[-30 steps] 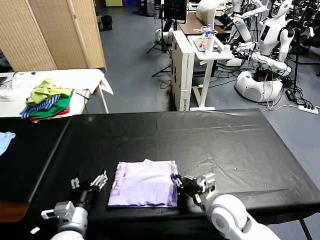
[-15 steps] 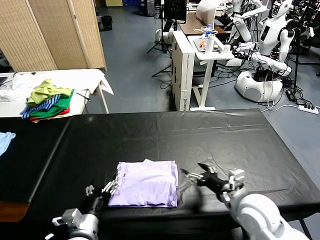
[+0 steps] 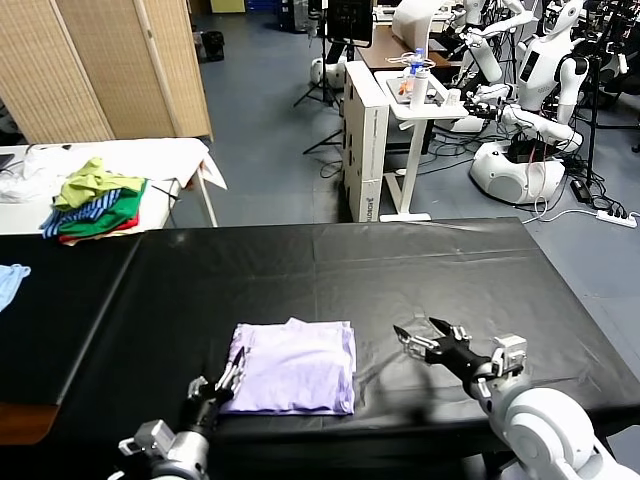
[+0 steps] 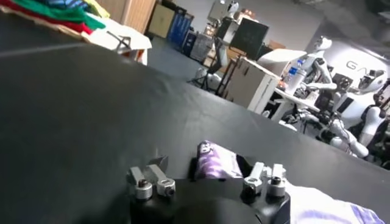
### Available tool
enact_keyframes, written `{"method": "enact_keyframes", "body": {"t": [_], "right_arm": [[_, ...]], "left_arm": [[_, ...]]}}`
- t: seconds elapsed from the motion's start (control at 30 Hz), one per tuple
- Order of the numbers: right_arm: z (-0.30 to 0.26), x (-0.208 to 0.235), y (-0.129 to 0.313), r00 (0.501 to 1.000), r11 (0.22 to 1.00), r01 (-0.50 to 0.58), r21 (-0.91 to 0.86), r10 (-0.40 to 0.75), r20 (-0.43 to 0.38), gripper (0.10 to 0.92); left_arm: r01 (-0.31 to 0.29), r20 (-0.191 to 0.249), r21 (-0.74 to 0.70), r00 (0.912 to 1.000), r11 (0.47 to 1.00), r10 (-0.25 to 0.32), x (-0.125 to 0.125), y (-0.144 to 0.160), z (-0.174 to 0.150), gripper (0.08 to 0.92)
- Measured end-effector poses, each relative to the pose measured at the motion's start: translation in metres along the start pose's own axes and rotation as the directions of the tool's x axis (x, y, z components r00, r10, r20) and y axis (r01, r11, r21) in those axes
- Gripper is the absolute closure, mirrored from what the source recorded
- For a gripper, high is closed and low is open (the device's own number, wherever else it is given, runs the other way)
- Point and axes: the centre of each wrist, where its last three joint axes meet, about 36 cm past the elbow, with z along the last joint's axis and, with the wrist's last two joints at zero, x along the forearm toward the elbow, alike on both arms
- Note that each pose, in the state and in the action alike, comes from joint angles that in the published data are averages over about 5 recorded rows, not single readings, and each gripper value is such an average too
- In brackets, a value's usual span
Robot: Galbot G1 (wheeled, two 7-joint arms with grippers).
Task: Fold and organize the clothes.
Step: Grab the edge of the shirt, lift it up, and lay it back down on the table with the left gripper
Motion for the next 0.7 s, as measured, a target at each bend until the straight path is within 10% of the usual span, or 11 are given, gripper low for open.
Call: {"method": "enact_keyframes", "body": {"t": [0.17,0.43,0.7], "right_arm": [[0.001,0.0,-0.001,1.0,1.0,-0.005,0.001,0.005,0.003,0.115],[0.005,-0.002,0.0,1.0,1.0,-0.017,0.006,0.017,0.009,0.115],[0.008,-0.005,-0.002,1.0,1.0,-0.027,0.006,0.027,0.009,0.115]], "left_arm": [[-0.013,-0.016,0.035,0.9998,0.999,0.013,-0.002,0.001,0.004,0.316],[-0.031,-0.015,0.107,0.9993,0.994,0.033,-0.003,0.002,0.001,0.765],[0.027,0.049,-0.074,0.9985,0.997,-0.023,0.003,0.01,-0.013,0.816]]}}
